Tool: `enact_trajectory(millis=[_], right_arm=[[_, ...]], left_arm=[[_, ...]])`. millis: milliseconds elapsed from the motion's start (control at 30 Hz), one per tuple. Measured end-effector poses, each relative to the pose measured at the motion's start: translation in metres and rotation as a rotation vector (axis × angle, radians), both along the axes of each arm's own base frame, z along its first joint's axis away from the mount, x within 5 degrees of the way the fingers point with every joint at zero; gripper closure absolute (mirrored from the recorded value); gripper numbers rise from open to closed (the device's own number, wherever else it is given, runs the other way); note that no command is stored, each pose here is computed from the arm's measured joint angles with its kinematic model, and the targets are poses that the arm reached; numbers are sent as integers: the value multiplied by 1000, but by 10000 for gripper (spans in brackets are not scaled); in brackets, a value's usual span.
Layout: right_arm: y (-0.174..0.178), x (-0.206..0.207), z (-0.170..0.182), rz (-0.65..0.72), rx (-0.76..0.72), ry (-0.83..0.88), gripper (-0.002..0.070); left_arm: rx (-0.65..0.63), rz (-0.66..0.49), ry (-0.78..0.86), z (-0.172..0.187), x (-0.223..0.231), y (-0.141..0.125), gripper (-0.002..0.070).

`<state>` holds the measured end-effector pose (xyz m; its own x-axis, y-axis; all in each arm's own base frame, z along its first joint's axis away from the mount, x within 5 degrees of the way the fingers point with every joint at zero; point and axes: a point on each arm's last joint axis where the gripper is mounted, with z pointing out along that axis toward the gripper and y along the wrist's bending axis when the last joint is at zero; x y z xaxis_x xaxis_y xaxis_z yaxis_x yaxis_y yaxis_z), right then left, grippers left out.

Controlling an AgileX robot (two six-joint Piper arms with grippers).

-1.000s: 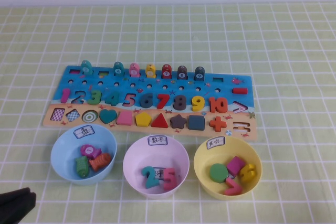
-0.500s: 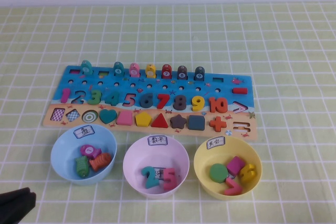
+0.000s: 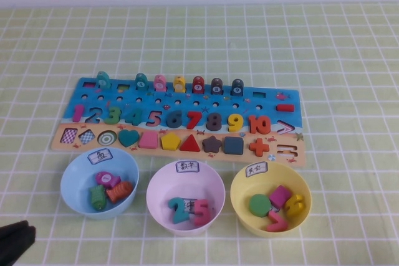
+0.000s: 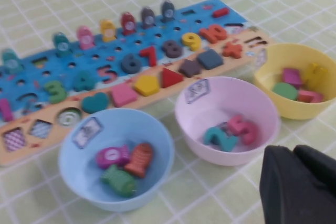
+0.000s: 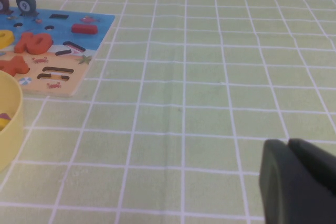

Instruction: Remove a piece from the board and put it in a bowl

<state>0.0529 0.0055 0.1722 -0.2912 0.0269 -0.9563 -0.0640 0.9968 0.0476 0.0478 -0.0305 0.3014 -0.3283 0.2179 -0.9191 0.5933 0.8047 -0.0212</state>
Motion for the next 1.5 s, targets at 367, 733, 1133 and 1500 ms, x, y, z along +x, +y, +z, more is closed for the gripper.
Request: enact_trajectory(millis=[367,733,1133,1500], right_arm=[[0,0,0,-1,2,1,694],[0,0,0,0,3,4,694],[0,0,0,0,6,4,694],[0,0,0,0,6,2,694]], left_arm=[[119,166,-232,-70,5,14,678],[87,392,-219,-121,5,23,678],[20,508,-123,-129,5,26,678],[7,504,-117,-129,4,25,678]])
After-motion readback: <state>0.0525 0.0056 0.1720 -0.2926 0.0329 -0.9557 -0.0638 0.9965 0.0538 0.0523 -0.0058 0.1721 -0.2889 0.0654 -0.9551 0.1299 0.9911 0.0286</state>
